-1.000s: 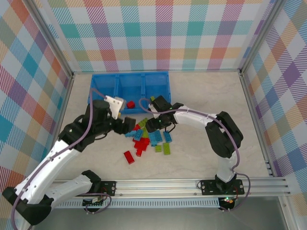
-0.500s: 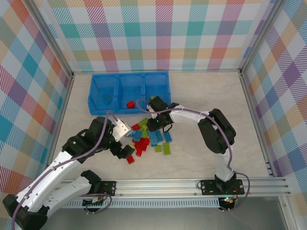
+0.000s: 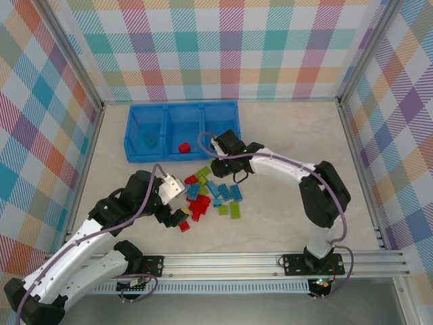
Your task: Sort the legos into containers by color
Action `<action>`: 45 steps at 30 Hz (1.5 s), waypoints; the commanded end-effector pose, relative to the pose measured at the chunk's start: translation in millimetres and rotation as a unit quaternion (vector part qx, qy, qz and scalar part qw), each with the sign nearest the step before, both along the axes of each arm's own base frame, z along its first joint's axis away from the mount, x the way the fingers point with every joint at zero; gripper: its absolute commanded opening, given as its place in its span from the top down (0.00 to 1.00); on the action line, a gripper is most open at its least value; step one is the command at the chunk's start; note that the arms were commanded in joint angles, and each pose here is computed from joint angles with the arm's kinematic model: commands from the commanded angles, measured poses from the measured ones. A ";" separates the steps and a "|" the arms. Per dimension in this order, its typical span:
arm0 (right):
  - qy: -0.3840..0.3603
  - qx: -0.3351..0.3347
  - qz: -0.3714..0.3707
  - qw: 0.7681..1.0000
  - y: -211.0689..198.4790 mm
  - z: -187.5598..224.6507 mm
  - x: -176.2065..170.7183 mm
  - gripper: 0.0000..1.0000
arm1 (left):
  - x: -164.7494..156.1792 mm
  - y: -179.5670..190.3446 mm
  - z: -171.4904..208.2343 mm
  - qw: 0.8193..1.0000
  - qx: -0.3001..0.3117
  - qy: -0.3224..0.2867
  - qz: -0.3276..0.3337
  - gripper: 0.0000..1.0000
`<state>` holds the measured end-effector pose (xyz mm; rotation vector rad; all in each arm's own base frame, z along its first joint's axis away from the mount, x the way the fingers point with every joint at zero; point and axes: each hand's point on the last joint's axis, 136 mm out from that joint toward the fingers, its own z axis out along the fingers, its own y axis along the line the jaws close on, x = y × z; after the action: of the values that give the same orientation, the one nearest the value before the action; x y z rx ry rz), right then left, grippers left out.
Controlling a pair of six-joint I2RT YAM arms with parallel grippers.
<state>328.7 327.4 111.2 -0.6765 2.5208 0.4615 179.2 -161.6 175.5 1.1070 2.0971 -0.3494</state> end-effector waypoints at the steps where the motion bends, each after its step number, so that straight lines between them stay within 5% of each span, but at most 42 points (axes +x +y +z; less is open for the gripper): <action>1: -0.075 0.025 -0.024 0.997 1.3 45.0 20.8 0.79 | 5.5 -0.5 10.1 0.999 -0.015 -0.037 0.010 0.00; 6: -0.133 0.022 -0.087 0.987 -11.4 64.1 78.9 0.80 | 8.9 3.2 21.5 0.996 -0.035 -0.077 0.022 0.00; 12: -0.112 0.017 -0.103 0.988 -6.9 27.3 130.9 0.78 | 10.2 10.5 30.0 0.992 -0.051 -0.105 0.043 0.00; 23: -0.099 0.047 -0.092 0.990 8.7 47.9 138.0 0.56 | 13.0 14.1 29.2 0.991 -0.051 -0.115 0.055 0.00; 28: -0.098 0.081 -0.079 0.989 0.0 86.9 109.2 0.55 | 21.8 18.6 37.9 0.987 -0.073 -0.095 0.111 0.00; 33: -0.057 0.149 -0.034 0.987 -16.8 123.6 35.1 0.44 | 44.0 34.6 48.7 0.953 -0.098 0.009 0.286 0.00; 39: 0.032 0.150 -0.003 0.988 -55.5 121.8 -55.8 0.27 | 56.3 3.3 -2.5 0.912 -0.087 0.170 0.362 0.00; 45: 0.096 0.130 0.003 0.987 -85.5 111.5 -111.3 0.11 | 66.0 -20.8 -54.0 0.901 -0.018 0.210 0.379 0.01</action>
<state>252.4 253.3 242.0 -0.5346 2.4258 0.8457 246.9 -174.8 127.4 0.1932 2.6626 -0.2580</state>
